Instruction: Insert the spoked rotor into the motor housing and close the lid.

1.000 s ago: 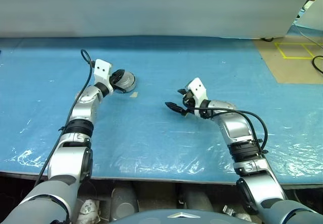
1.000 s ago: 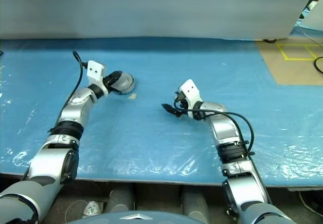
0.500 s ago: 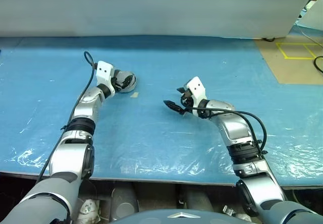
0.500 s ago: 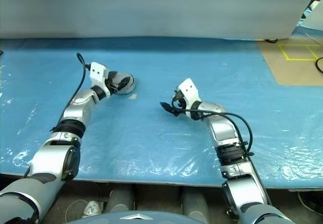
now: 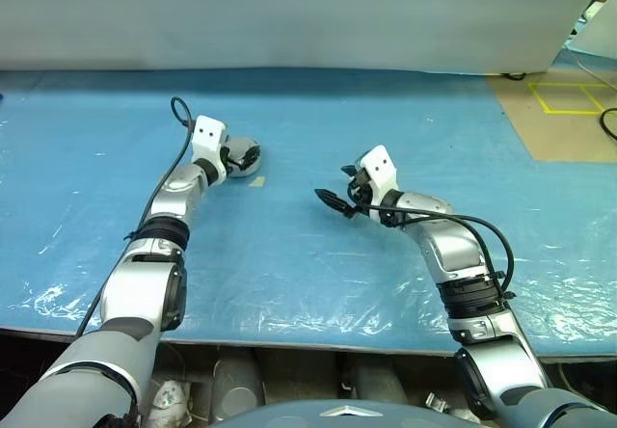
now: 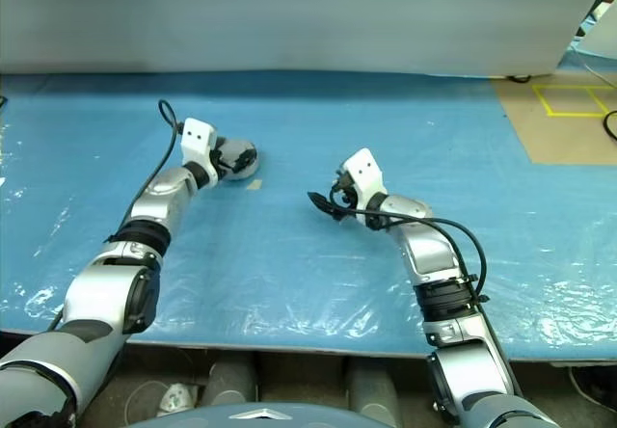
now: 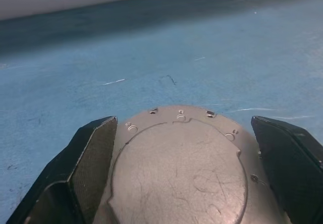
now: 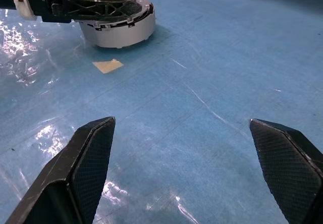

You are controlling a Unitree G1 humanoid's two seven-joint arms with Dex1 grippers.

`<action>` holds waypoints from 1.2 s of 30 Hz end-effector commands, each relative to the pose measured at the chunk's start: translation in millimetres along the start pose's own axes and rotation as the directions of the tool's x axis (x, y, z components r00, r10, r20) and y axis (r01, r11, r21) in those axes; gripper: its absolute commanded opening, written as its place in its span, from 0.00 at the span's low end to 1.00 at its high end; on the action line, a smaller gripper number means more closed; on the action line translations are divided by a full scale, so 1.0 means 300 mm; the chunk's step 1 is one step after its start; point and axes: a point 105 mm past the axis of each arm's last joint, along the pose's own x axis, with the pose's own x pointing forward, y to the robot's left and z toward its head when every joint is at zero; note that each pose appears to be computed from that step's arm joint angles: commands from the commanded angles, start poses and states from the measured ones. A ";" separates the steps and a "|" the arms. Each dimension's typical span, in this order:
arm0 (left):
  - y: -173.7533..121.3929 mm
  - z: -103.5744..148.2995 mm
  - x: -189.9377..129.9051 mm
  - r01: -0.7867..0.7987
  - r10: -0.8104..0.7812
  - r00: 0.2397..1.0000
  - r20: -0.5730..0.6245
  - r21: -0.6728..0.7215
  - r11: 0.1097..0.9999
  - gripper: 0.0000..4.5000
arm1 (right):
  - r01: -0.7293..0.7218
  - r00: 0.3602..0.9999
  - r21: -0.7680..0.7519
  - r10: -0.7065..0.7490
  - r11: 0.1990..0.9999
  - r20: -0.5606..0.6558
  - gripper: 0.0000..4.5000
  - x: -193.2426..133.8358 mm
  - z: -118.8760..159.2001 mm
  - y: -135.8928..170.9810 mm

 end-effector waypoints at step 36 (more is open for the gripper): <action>-0.199 -0.070 -0.040 0.385 -0.384 0.921 -0.065 0.001 0.923 0.69 | 0.097 0.986 -0.070 -0.086 0.993 0.145 1.00 -0.020 0.145 -0.107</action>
